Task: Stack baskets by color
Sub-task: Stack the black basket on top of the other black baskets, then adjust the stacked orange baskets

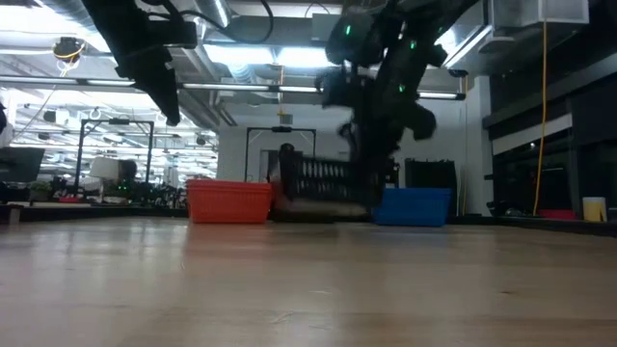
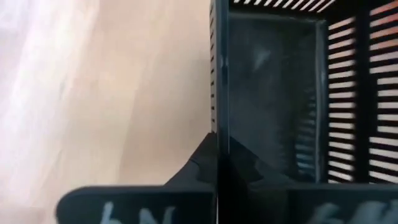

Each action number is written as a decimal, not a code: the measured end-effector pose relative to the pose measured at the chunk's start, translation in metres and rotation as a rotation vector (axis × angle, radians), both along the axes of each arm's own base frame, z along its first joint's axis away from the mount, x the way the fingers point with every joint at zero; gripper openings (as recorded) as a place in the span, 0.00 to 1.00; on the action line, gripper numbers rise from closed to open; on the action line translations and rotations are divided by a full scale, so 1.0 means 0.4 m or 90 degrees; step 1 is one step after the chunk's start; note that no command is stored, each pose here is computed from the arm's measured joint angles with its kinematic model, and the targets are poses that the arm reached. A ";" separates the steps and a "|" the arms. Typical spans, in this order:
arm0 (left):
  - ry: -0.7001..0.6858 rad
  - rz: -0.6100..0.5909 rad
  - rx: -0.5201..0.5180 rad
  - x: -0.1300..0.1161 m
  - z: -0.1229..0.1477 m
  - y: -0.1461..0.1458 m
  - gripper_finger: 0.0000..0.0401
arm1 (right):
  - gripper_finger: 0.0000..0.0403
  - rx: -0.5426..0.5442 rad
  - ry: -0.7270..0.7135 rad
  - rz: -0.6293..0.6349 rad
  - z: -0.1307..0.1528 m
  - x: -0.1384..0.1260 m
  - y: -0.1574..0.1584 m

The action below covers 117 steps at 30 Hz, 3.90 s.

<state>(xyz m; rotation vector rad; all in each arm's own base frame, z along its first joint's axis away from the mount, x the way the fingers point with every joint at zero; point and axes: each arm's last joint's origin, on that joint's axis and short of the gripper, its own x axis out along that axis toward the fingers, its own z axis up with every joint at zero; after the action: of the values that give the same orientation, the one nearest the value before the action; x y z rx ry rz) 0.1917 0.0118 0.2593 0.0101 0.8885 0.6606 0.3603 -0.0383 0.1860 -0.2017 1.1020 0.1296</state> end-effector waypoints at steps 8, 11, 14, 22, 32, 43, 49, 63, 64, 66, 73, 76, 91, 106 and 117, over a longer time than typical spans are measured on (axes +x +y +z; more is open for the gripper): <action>-0.001 0.002 0.004 0.000 0.000 0.000 0.14 | 0.00 -0.220 -0.231 -0.086 0.136 0.021 -0.079; -0.001 0.002 0.004 0.001 0.000 0.000 0.14 | 0.00 -0.262 -0.341 -0.120 0.176 0.033 -0.142; -0.002 0.003 0.005 0.001 0.001 0.000 0.14 | 0.00 -0.274 -0.396 -0.150 0.207 0.035 -0.214; -0.002 0.003 0.006 0.001 0.001 0.001 0.14 | 0.00 -0.217 -0.368 -0.198 0.223 0.066 -0.390; -0.002 0.004 0.007 0.001 0.001 0.001 0.14 | 0.00 -0.151 -0.153 -0.216 0.077 0.119 -0.459; -0.002 0.004 0.008 0.001 0.001 0.001 0.14 | 0.01 -0.142 -0.075 -0.223 0.006 0.118 -0.465; -0.002 0.005 0.008 0.001 0.001 0.001 0.14 | 0.09 -0.123 -0.050 -0.214 0.004 0.109 -0.459; -0.002 0.005 0.008 0.001 0.001 0.001 0.14 | 0.22 -0.118 -0.047 -0.209 0.007 0.107 -0.456; -0.002 0.005 0.008 0.001 0.001 0.001 0.14 | 0.23 -0.118 -0.047 -0.207 0.007 0.108 -0.453; -0.002 0.005 0.008 0.001 0.001 0.001 0.14 | 0.23 -0.117 -0.047 -0.205 0.008 0.110 -0.449; -0.002 0.005 0.008 0.001 0.001 0.001 0.14 | 0.23 -0.153 -0.014 -0.214 0.033 0.103 -0.421; -0.003 0.005 0.008 0.001 0.001 0.001 0.14 | 0.23 -0.157 -0.007 -0.210 0.060 0.096 -0.401; -0.066 -0.033 -0.024 0.165 -0.078 0.064 0.14 | 0.22 -0.030 0.105 -0.355 0.324 -0.107 -0.194; 0.002 0.151 -0.053 0.222 -0.266 0.248 0.14 | 0.22 -0.007 0.044 -0.402 0.516 -0.334 -0.070; 0.061 0.187 -0.060 0.174 -0.245 0.266 0.14 | 0.22 -0.007 0.015 -0.399 0.552 -0.394 -0.053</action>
<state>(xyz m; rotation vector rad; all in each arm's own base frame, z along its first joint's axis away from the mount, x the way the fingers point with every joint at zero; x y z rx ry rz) 0.2613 0.1181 0.1612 -0.1772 1.0232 0.8968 0.2027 -0.0594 0.4069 0.1411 1.1432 -0.4348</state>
